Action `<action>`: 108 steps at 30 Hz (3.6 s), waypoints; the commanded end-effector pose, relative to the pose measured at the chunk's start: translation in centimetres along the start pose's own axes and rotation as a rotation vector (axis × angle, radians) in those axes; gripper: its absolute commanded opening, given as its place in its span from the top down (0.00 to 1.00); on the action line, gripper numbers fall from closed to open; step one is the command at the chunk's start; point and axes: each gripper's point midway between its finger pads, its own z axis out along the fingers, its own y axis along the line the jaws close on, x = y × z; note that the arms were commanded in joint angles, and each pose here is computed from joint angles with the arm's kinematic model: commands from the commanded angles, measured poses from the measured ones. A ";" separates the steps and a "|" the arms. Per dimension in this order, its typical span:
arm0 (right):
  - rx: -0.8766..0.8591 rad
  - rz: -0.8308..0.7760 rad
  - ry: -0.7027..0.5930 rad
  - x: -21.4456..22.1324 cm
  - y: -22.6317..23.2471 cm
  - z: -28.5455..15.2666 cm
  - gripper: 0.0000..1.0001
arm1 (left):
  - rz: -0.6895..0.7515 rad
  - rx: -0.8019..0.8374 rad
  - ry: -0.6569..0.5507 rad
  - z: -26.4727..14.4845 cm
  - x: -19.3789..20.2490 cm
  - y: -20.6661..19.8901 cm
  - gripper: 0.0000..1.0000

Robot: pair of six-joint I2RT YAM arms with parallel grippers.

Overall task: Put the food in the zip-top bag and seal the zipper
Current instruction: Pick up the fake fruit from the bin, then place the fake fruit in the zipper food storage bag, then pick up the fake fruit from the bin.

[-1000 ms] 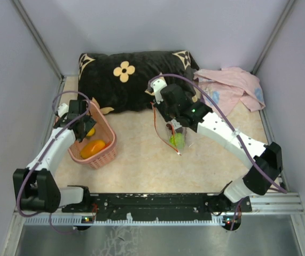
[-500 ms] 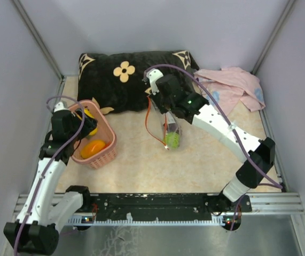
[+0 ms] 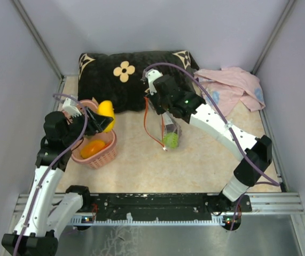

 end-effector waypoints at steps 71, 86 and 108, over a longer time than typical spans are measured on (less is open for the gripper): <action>0.002 0.185 -0.173 -3.2 -2.1 -3.1 1.00 | 0.066 -0.066 0.178 6.7 2.5 -8.4 0.13; 0.015 0.124 -0.171 -2.6 -2.7 -3.5 1.00 | -0.027 -0.640 0.302 -2.1 3.0 3.4 0.09; 0.013 0.061 -0.186 -0.7 -3.0 -4.6 1.00 | -0.389 -1.028 0.312 -0.4 8.4 14.9 0.03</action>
